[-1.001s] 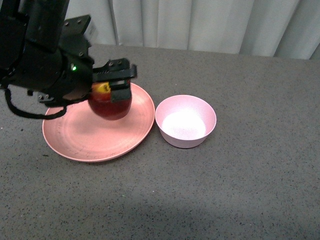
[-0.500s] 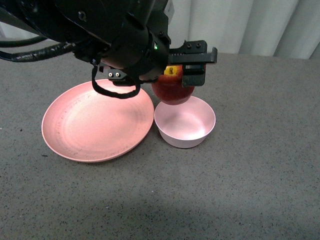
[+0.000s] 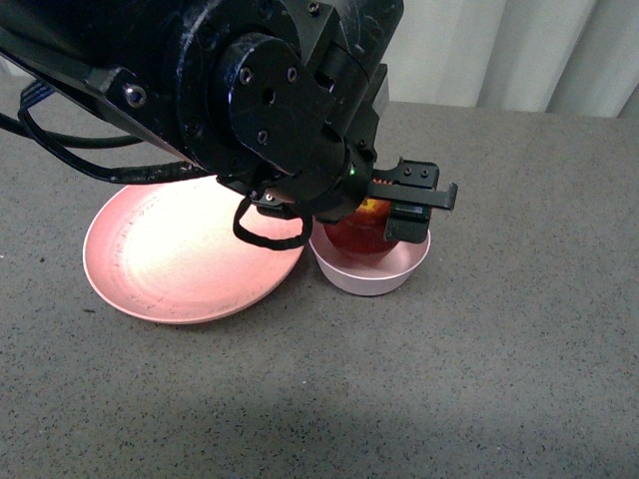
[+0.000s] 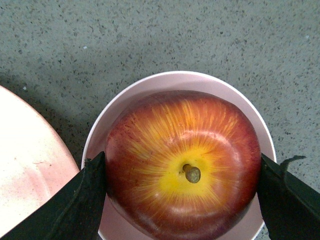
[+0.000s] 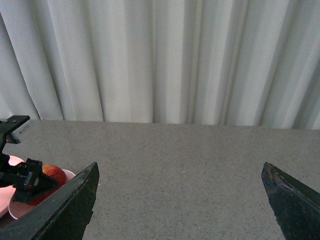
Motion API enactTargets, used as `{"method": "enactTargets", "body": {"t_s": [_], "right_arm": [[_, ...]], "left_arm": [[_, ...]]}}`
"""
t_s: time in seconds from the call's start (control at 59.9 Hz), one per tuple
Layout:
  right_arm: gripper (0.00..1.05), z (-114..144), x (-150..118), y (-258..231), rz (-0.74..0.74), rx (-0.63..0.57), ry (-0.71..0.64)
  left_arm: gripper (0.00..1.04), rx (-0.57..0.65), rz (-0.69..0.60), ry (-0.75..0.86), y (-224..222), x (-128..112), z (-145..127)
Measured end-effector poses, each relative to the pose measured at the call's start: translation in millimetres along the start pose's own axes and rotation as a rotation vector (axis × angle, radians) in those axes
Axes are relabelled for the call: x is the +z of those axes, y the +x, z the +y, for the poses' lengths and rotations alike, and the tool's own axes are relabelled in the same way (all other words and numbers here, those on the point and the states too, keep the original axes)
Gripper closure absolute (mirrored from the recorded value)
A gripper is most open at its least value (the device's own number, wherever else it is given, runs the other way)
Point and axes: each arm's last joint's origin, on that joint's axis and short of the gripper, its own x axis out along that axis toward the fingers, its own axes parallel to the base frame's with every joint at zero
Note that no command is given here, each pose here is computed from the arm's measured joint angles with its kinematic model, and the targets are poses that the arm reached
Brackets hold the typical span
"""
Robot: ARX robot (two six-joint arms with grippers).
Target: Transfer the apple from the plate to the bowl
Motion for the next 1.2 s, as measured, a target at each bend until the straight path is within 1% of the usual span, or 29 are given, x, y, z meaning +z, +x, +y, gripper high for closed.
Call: {"method": "enactTargets", "body": {"t_s": [0.2, 0.4, 0.5, 0.534, 0.617, 0.817, 0.917, 1.001, 1.084, 1.201], "right_arm": [[0.09, 0.0, 0.0, 0.0, 0.0, 0.0, 0.0], [0.09, 0.0, 0.0, 0.0, 0.0, 0.0, 0.0], [0.09, 0.0, 0.0, 0.0, 0.0, 0.0, 0.0], [0.09, 0.0, 0.0, 0.0, 0.0, 0.0, 0.0], [0.09, 0.0, 0.0, 0.0, 0.0, 0.0, 0.0], [0.09, 0.0, 0.0, 0.0, 0.0, 0.0, 0.0], [0.09, 0.0, 0.0, 0.0, 0.0, 0.0, 0.0], [0.09, 0.0, 0.0, 0.0, 0.0, 0.0, 0.0], [0.09, 0.0, 0.0, 0.0, 0.0, 0.0, 0.0], [0.09, 0.0, 0.0, 0.0, 0.0, 0.0, 0.0]], "left_arm": [[0.3, 0.003, 0.018, 0.003, 4.5, -3.3, 0.1], [0.29, -0.023, 0.027, 0.026, 4.5, -4.1, -1.8], [0.07, -0.048, 0.026, 0.043, 3.3, -6.3, -4.4], [0.05, -0.049, 0.023, 0.05, 2.2, -6.3, -5.0], [0.07, -0.051, 0.007, 0.05, -1.5, -4.4, -5.3], [0.07, -0.04, -0.07, 0.056, -19.3, 5.1, -2.9], [0.07, -0.004, -0.125, 0.033, -34.5, 9.0, 6.4], [0.07, 0.061, -0.19, 0.004, -50.7, 8.2, 21.5], [0.07, 0.142, -0.266, -0.019, -68.5, -0.1, 39.6], [0.07, 0.216, -0.282, -0.056, -84.7, -14.8, 58.4]]}}
